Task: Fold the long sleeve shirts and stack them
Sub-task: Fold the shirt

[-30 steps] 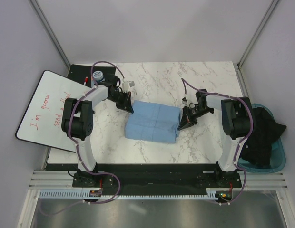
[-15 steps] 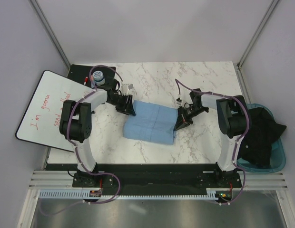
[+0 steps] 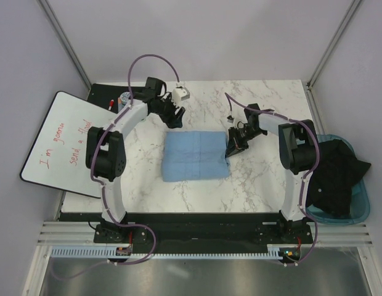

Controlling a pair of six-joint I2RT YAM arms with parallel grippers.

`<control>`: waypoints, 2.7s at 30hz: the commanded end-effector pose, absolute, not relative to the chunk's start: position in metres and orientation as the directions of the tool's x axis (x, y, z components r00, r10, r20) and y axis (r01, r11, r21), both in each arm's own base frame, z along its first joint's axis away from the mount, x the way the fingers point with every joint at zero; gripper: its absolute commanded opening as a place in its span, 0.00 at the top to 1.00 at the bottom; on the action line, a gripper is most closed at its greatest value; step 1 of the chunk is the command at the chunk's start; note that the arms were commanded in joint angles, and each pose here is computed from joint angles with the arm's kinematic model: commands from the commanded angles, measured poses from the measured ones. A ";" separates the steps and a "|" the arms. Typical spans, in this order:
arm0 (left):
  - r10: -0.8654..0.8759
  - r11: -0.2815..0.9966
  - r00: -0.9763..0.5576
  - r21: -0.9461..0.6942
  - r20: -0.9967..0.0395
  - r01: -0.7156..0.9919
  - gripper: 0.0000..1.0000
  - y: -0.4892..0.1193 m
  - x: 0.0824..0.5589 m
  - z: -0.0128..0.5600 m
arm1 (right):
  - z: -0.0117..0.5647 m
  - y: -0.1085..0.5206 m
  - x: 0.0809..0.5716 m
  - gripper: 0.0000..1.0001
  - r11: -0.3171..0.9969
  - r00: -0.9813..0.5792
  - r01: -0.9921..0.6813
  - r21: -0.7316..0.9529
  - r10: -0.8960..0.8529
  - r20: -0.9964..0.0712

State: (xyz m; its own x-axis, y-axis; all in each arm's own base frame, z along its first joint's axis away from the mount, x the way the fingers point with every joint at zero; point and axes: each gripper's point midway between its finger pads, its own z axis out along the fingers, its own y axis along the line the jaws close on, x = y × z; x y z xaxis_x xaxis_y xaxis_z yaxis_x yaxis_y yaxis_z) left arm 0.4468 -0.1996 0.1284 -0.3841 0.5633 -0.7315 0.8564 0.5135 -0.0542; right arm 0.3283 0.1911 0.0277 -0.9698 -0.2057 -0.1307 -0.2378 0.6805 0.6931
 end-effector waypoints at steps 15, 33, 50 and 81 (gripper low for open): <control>0.666 0.524 -0.482 -0.104 -0.569 0.846 0.79 -0.192 0.448 0.051 | 0.022 0.179 0.328 0.87 0.683 -0.943 -0.320 0.656 -0.295 -0.153; 0.481 0.545 -0.466 -0.164 -0.742 0.822 0.39 -0.224 0.469 0.136 | 0.104 0.178 0.313 0.50 0.554 -0.930 -0.366 0.748 -0.234 -0.283; 0.552 0.241 -0.208 -0.084 -0.807 0.967 0.33 -0.378 0.464 0.114 | 0.049 0.182 0.317 0.68 0.613 -0.981 -0.192 0.766 -0.096 -0.169; 0.577 0.208 -0.263 -0.172 -0.773 0.963 0.34 -0.385 0.450 0.068 | 0.034 0.207 0.302 0.83 0.553 -0.994 -0.106 0.826 -0.091 -0.067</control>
